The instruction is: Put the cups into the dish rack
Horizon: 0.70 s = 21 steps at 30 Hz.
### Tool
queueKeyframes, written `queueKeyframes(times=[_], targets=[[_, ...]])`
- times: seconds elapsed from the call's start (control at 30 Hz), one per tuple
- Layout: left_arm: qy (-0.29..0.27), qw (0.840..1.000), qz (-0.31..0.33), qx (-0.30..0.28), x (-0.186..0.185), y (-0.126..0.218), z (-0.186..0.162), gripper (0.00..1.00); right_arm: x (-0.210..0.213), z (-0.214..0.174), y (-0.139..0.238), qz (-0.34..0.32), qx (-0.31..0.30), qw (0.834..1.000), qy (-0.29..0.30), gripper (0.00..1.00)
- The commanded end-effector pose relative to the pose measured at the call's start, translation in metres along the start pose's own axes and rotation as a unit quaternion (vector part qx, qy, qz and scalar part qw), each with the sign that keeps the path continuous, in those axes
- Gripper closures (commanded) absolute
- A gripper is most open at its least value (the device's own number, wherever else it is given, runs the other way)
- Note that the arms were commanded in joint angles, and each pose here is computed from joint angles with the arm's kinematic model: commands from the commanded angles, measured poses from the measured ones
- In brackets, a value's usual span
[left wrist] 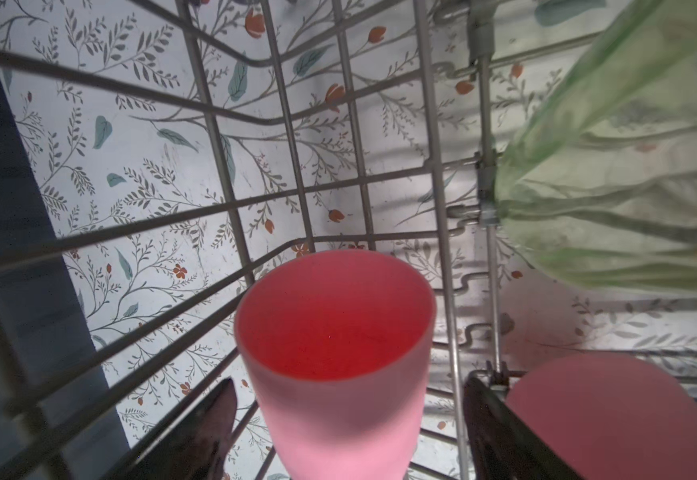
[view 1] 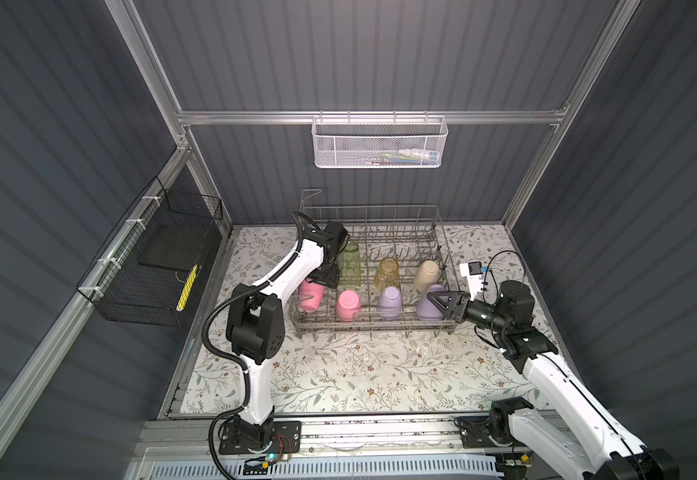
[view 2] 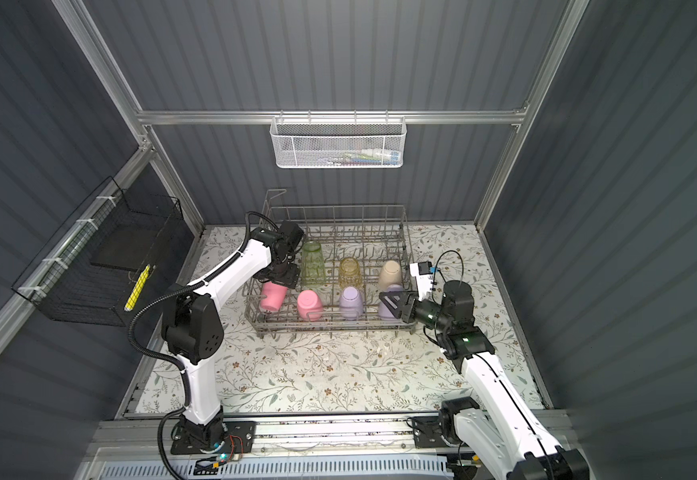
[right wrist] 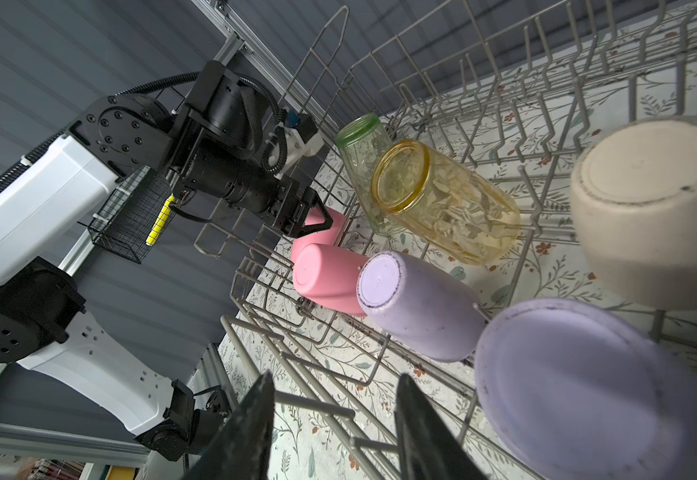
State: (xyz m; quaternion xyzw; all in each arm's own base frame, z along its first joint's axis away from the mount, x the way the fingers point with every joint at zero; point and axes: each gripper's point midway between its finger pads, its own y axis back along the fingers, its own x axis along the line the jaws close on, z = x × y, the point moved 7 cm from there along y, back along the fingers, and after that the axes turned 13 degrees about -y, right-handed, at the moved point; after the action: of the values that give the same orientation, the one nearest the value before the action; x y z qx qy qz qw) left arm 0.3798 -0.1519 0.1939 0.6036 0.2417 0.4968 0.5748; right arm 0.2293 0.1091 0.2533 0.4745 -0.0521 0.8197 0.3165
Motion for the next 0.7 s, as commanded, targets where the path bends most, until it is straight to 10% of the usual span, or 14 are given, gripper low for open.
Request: queueKeyframes(times=[0.0,0.67], targets=[[0.022,0.999,0.030,0.001,0.008,-0.002,-0.003,0.14,0.002,-0.002,0.003,0.006,0.000,1.000,0.011,0.51],[0.029,0.999,-0.020,0.026,-0.015,-0.039,-0.011,0.26,0.003,-0.002,0.005,0.004,-0.002,1.000,0.012,0.51]])
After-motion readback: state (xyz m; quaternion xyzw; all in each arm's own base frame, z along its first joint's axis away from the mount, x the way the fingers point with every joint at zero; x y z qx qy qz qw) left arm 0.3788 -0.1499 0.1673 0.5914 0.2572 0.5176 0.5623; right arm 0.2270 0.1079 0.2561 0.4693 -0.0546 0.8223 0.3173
